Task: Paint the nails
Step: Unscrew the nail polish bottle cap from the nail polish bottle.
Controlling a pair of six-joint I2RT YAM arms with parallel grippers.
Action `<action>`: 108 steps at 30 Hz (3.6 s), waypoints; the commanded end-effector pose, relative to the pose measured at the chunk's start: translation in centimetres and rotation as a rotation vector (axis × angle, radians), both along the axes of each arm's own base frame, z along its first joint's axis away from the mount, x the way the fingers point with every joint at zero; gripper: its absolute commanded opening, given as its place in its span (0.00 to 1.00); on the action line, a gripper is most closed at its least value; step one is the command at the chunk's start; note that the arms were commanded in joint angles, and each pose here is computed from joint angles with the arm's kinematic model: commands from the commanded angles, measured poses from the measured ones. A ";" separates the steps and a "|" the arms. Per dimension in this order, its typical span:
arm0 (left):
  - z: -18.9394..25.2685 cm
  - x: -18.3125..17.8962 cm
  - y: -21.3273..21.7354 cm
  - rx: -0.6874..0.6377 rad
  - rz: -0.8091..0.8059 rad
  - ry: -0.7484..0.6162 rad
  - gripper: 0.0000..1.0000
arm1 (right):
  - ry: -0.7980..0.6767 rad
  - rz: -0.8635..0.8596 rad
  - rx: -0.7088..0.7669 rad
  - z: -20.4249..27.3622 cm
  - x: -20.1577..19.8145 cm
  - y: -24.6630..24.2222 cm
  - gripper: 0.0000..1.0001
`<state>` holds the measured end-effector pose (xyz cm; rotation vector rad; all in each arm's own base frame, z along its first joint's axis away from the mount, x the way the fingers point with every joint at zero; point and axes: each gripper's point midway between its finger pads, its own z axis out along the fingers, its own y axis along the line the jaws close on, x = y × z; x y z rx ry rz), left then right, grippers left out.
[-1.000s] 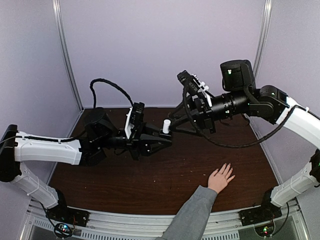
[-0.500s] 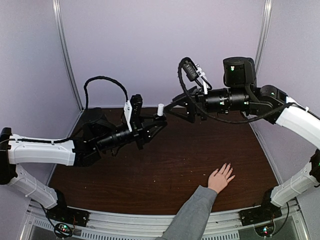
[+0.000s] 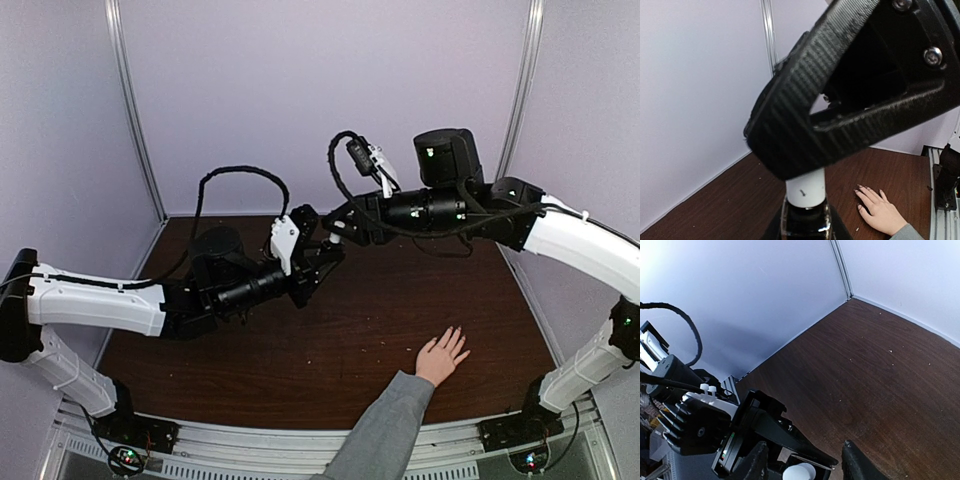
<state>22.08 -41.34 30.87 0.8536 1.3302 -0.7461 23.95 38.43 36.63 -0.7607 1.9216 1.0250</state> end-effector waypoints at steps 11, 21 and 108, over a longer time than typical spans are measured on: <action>2.6 0.6 -0.1 -0.035 0.064 -0.088 0.00 | 0.008 0.009 0.013 -0.8 -0.1 0.6 0.20; 3.5 -3.6 -1.3 -0.042 -0.186 -0.093 0.00 | -0.112 0.107 -0.001 0.9 -1.6 0.2 0.11; 2.2 2.1 1.0 -0.067 0.060 -0.001 0.00 | -0.022 -0.107 -0.015 0.2 1.5 -1.1 0.47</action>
